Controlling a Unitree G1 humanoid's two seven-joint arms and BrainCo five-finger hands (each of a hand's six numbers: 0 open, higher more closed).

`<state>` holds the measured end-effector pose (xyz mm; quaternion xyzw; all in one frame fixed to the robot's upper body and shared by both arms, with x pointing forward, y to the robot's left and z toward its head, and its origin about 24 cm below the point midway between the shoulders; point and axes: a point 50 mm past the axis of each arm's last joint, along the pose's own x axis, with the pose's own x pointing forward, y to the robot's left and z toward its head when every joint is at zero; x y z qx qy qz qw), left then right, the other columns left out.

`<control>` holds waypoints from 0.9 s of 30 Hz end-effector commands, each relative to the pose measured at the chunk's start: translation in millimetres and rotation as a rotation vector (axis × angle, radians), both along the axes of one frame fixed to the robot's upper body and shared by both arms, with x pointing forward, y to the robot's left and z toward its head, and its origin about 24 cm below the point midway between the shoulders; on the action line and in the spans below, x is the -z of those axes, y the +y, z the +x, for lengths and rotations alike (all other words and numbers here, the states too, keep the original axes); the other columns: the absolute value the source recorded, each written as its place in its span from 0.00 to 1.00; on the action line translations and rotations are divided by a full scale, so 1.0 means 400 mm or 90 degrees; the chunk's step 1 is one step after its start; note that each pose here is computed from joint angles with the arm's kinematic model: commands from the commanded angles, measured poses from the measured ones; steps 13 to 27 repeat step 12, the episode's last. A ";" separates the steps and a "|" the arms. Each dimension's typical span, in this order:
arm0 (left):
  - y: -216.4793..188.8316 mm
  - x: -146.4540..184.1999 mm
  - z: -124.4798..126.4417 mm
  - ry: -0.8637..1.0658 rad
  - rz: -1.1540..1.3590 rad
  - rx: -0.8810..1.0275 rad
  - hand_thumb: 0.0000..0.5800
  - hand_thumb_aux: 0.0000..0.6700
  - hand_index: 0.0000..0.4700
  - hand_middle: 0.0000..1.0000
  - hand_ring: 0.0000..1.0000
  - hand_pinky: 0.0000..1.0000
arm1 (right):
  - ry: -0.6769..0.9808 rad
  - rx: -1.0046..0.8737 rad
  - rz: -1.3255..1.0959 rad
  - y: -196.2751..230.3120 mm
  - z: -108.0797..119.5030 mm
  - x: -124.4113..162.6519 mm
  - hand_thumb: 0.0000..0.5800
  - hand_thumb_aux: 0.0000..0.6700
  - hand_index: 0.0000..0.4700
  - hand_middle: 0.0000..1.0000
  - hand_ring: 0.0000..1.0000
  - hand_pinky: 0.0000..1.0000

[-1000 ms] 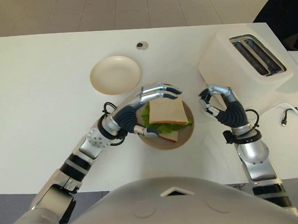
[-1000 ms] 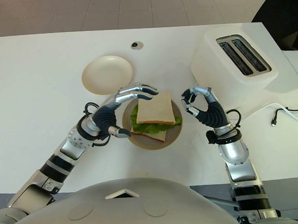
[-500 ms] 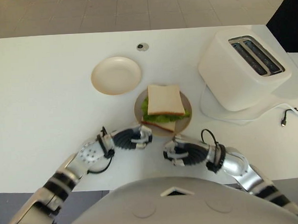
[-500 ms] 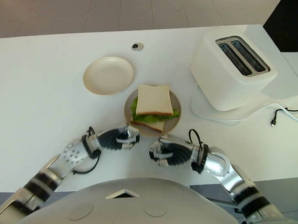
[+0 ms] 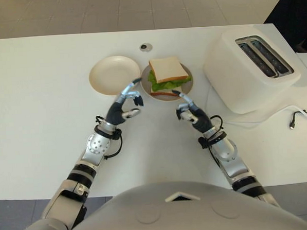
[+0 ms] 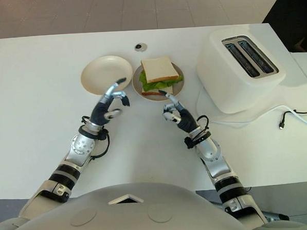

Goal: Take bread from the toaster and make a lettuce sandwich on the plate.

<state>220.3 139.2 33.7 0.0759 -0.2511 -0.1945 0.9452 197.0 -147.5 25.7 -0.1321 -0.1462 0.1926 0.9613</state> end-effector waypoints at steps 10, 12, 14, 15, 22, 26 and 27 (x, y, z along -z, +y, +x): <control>0.010 0.070 0.038 0.073 -0.118 -0.219 0.00 0.00 0.00 0.00 0.00 0.00 | -0.055 0.316 0.061 -0.103 0.109 0.008 0.00 0.00 0.00 0.00 0.00 0.00; -0.009 0.069 0.038 0.069 -0.116 -0.205 0.00 0.00 0.00 0.00 0.00 0.00 | -0.059 0.316 0.053 -0.109 0.112 0.007 0.00 0.00 0.00 0.00 0.00 0.00; -0.009 0.069 0.038 0.069 -0.116 -0.205 0.00 0.00 0.00 0.00 0.00 0.00 | -0.059 0.316 0.053 -0.109 0.112 0.007 0.00 0.00 0.00 0.00 0.00 0.00; -0.009 0.069 0.038 0.069 -0.116 -0.205 0.00 0.00 0.00 0.00 0.00 0.00 | -0.059 0.316 0.053 -0.109 0.112 0.007 0.00 0.00 0.00 0.00 0.00 0.00; -0.009 0.069 0.038 0.069 -0.116 -0.205 0.00 0.00 0.00 0.00 0.00 0.00 | -0.059 0.316 0.053 -0.109 0.112 0.007 0.00 0.00 0.00 0.00 0.00 0.00; -0.009 0.069 0.038 0.069 -0.116 -0.205 0.00 0.00 0.00 0.00 0.00 0.00 | -0.059 0.316 0.053 -0.109 0.112 0.007 0.00 0.00 0.00 0.00 0.00 0.00; -0.009 0.069 0.038 0.069 -0.116 -0.205 0.00 0.00 0.00 0.00 0.00 0.00 | -0.059 0.316 0.053 -0.109 0.112 0.007 0.00 0.00 0.00 0.00 0.00 0.00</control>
